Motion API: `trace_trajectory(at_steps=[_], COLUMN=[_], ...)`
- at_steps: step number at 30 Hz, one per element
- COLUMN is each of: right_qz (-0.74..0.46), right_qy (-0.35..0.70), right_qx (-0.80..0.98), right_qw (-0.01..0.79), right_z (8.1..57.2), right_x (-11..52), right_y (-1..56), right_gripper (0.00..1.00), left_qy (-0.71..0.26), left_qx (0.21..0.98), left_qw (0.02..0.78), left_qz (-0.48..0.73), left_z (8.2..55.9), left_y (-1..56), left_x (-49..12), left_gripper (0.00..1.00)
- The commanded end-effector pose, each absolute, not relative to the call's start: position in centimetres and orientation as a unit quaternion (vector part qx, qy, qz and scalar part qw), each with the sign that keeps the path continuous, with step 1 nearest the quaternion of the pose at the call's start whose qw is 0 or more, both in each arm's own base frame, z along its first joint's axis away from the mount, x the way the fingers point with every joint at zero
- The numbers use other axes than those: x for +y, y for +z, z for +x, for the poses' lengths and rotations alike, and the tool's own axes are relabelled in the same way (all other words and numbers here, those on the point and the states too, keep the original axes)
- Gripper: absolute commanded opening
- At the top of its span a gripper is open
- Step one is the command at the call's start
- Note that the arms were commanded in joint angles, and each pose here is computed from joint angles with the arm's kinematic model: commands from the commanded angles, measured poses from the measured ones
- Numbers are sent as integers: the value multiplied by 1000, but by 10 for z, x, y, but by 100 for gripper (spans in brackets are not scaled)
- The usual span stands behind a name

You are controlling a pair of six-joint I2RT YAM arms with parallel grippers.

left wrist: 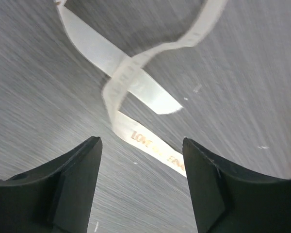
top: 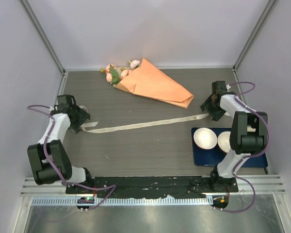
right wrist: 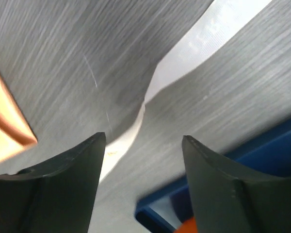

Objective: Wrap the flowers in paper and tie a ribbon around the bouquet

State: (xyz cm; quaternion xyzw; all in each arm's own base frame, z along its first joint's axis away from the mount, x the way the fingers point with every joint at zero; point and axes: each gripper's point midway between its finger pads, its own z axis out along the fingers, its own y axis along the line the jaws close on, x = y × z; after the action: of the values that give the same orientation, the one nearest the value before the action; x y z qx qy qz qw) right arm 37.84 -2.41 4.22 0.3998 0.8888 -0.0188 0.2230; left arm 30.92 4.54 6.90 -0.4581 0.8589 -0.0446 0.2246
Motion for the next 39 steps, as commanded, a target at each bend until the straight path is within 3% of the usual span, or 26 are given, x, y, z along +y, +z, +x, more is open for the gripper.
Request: trace_trajectory(at_steps=[1,2,7,9,10,11,13,16,21,26,39], right_qz=[352,344,269,243,238,217,219,226,227,231,234], right_qy=[14,24,121,151,160,190,202,216,236,228,260], right_qx=[892,891,870,855,861,850,853,842,841,841,825], right_qw=[282,296,396,433,419,440,430,439,430,434,443], right_z=[372,374,409,439,454,474,496,518,513,497,497], right_x=[-17,-15,11,19,23,32,36,38,45,42,46], right_y=[103,113,167,191,177,201,190,199,190,188,207], right_gripper=[76,83,94,93,93,93,92,90,88,87,86], left_qy=[-139,-163,-313,-396,-399,-427,-453,-449,-415,-391,-375], left_qx=[853,852,835,803,803,781,754,715,680,660,607], left_qw=[284,302,334,347,330,348,377,431,477,479,491], left_qz=[-415,-395,-305,-281,-295,-295,-290,-318,-373,-428,-499], left_z=[323,330,351,368,376,386,400,423,470,502,544], left_y=[109,117,151,174,159,171,170,174,145,92,48], left_x=[14,-1,-98,-152,-166,-190,-222,-240,-260,-270,-283], left_gripper=[74,75,88,95,96,96,100,100,100,100,94])
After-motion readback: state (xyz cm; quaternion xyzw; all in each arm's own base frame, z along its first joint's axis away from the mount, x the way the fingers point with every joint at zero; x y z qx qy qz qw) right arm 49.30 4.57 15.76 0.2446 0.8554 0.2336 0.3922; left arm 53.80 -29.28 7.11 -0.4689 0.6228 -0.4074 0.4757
